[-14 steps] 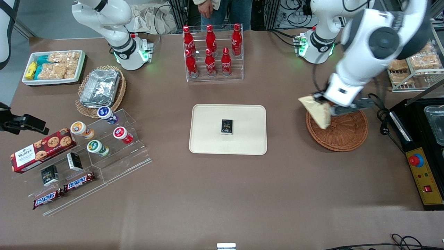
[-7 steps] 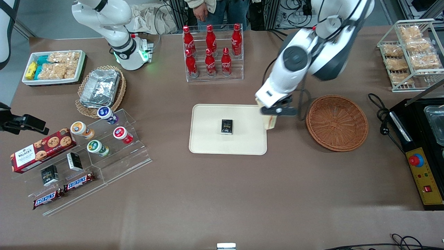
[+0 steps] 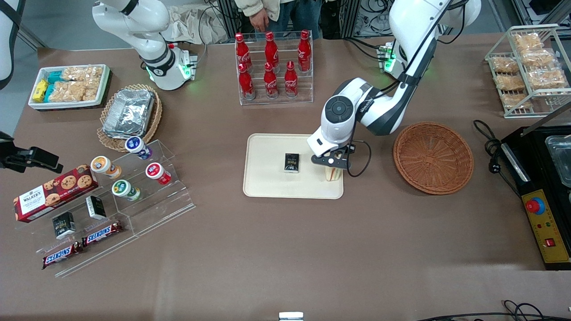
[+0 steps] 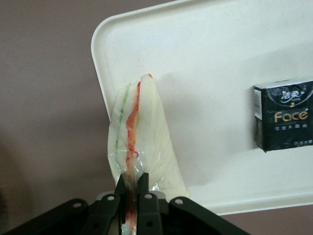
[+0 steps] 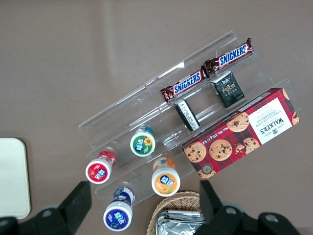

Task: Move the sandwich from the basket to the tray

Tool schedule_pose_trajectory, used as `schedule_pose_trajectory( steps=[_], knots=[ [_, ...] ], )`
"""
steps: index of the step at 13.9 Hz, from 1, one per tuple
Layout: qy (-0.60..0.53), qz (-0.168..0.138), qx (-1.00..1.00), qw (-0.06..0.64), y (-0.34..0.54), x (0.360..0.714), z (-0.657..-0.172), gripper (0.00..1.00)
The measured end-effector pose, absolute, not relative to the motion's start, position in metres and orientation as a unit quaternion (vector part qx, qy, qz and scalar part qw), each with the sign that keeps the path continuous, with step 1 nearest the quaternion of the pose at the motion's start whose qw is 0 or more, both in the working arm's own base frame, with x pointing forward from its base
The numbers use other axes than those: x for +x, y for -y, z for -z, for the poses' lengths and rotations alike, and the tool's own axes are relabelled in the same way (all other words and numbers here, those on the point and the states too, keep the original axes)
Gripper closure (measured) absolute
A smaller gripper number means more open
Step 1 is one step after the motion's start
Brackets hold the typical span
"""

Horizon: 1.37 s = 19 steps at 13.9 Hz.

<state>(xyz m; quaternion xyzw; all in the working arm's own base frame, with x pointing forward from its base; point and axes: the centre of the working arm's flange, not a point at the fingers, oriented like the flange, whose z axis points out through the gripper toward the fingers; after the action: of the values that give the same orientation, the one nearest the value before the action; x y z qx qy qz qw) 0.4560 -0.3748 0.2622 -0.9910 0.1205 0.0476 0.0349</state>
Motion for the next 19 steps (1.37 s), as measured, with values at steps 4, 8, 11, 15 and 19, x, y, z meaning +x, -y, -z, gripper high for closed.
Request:
schedule_pose_trajectory(
  steps=[4,8,11,15,19],
  knots=[
    [-0.141,-0.035,-0.988,0.051,0.379,0.453,-0.259,0.63],
    [-0.121,-0.019,-0.991,0.050,0.382,0.463,-0.288,0.23],
    [-0.093,0.002,-0.995,0.040,0.376,0.472,-0.376,0.00],
    [-0.033,0.022,-0.999,0.018,0.311,0.477,-0.498,0.00],
    [-0.052,-0.026,-0.998,0.005,0.189,0.493,-0.573,0.00]
  ],
)
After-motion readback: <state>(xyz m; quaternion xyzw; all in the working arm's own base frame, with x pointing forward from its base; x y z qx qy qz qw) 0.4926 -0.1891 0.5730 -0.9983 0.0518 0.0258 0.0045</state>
